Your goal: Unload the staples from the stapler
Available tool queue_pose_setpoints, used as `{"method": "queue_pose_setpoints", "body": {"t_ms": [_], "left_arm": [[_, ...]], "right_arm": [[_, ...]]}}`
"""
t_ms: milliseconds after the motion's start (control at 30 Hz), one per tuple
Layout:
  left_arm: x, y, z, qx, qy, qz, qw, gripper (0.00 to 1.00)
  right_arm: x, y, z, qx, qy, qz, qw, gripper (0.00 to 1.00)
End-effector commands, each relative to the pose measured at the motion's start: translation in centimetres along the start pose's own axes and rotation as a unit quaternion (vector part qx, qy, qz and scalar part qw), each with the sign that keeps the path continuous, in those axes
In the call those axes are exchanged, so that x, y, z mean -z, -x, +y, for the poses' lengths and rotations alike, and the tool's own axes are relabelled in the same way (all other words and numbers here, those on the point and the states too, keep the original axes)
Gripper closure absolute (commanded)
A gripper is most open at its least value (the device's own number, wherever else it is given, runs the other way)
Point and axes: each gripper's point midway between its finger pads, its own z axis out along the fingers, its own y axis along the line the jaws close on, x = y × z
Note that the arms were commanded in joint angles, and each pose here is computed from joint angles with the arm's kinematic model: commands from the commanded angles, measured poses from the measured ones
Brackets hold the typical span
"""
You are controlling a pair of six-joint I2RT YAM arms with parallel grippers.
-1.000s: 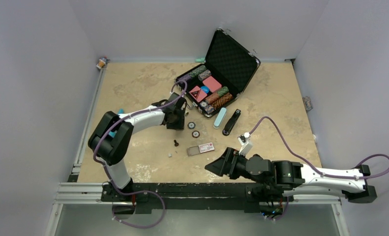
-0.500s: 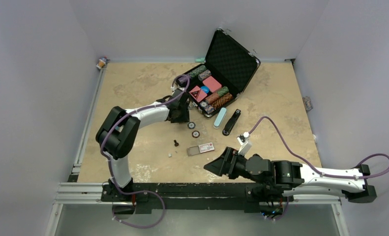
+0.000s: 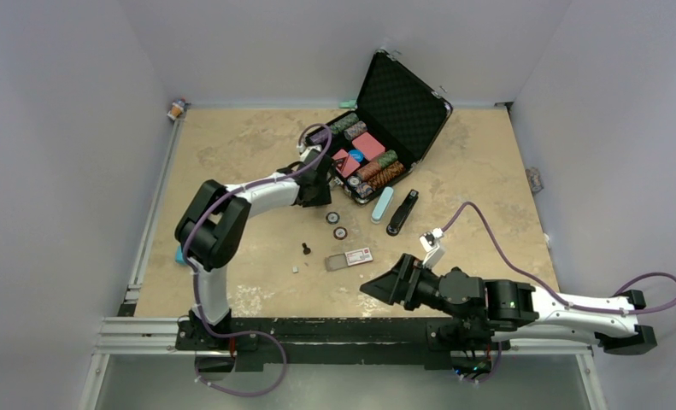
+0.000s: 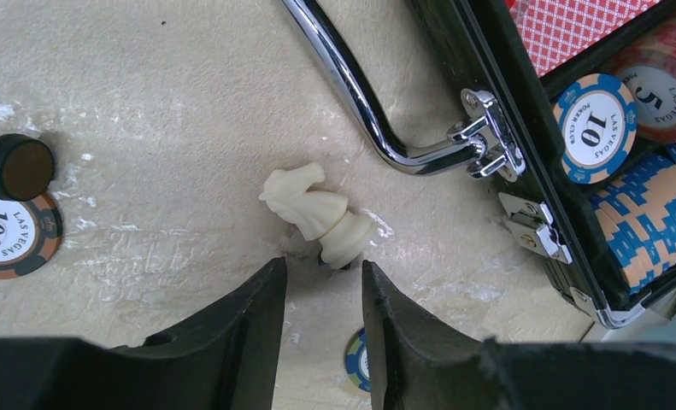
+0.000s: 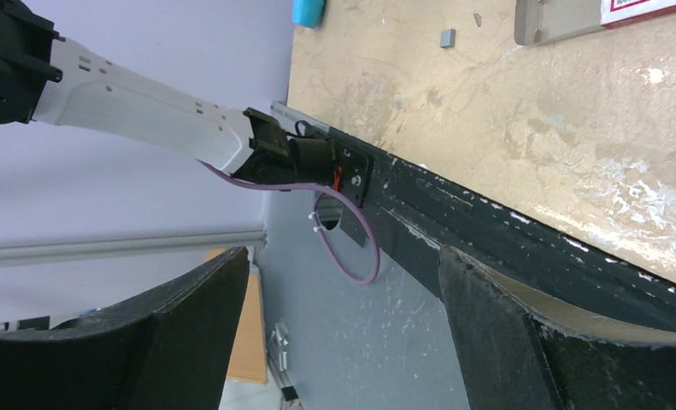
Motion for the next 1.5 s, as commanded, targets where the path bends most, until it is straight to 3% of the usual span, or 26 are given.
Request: {"method": "queue_pose_setpoints", "body": {"t_ms": [0, 367, 900, 1067, 1200, 1333, 1467], "left_arm": [[-0.4, 1.6, -0.3, 0.018, 0.013, -0.025, 0.999, 0.6], [-1.3, 1.9, -0.9, 0.02, 0.006, -0.024, 0.999, 0.66], [0.2, 1.6, -1.1, 0.007, -0.014, -0.02, 1.0, 0.98], [3.2, 0.2, -1.3, 0.005, -0.028, 0.035, 0.999, 0.99], [7.9, -0.3, -2.2, 0.005, -0.065, 0.082, 0.995, 0.97], [13.2, -0.8, -4.3, 0.002, -0.161, 0.143, 0.977, 0.96], [17.7, 0.6, -3.1, -0.02, -0.161, 0.108, 0.981, 0.97]], "right_arm": [[0.2, 0.7, 0.7, -0.005, 0.009, -0.016, 1.0, 0.15], [-0.2, 0.2, 0.6, 0.004, 0.005, -0.005, 1.0, 0.15], [-0.5, -0.4, 0.7, 0.004, 0.003, 0.005, 1.0, 0.15], [-0.6, -0.7, 1.1, 0.001, 0.008, 0.014, 1.0, 0.15], [-0.4, -0.9, 2.4, 0.001, 0.025, 0.024, 0.999, 0.15], [-0.2, -1.0, 3.7, -0.002, 0.045, 0.033, 0.998, 0.15], [-0.1, -0.9, 4.9, -0.01, 0.063, 0.034, 0.997, 0.15]]}}
